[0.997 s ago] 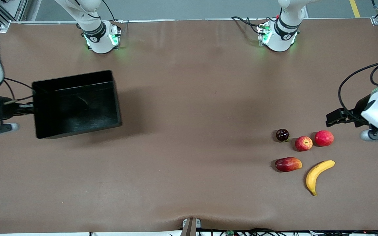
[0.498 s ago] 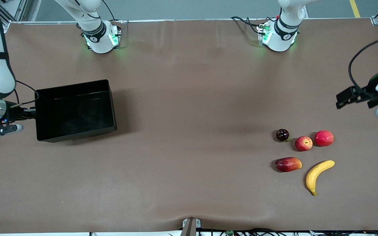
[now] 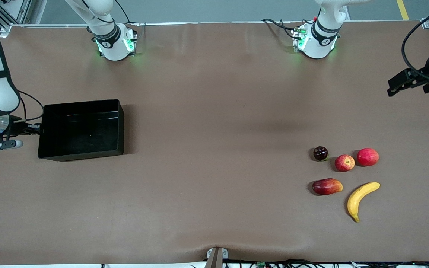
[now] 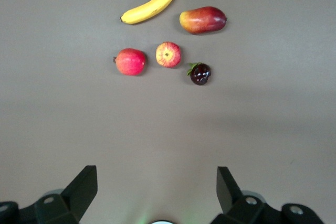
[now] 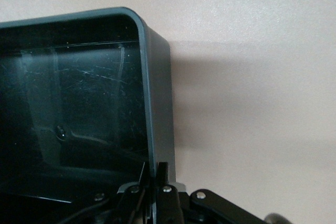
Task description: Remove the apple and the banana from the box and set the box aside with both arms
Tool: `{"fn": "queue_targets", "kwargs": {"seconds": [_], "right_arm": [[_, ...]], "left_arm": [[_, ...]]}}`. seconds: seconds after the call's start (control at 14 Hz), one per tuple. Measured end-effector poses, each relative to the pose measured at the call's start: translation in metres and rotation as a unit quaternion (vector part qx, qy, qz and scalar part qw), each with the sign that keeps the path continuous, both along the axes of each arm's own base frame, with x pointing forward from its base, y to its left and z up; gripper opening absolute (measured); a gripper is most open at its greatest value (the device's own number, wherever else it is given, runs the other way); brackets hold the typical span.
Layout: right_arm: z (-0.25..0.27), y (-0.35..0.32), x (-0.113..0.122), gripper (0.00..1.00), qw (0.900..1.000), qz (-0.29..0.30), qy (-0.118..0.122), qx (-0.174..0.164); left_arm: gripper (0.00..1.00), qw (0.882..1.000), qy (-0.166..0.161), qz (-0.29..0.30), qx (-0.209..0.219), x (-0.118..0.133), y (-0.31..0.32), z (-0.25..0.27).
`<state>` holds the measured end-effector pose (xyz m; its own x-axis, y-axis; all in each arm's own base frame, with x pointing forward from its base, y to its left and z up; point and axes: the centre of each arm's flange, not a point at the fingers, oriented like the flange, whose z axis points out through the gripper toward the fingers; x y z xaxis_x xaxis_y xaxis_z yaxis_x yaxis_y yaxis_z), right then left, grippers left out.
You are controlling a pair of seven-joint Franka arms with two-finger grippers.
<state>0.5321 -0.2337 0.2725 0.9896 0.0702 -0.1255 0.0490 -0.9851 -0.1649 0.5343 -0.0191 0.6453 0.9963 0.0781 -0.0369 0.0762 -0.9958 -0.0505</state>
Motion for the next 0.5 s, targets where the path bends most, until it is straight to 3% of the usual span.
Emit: {"fn": "queue_targets", "kwargs": {"seconds": [0.14, 0.21, 0.5], "right_arm": [[-0.005, -0.001, -0.001, 0.06, 1.000, -0.005, 0.003, 0.002], [-0.007, -0.001, -0.001, 0.11, 1.000, -0.005, 0.008, 0.004], [0.018, 0.007, 0.005, 0.49, 0.997, 0.014, 0.062, 0.037]], "left_arm": [[1.00, 1.000, -0.002, 0.007, 0.000, -0.008, 0.002, 0.007], [1.00, 1.000, -0.006, 0.012, 0.001, -0.011, 0.001, 0.011], [1.00, 1.000, -0.007, 0.010, 0.000, -0.016, -0.005, 0.016]]}}
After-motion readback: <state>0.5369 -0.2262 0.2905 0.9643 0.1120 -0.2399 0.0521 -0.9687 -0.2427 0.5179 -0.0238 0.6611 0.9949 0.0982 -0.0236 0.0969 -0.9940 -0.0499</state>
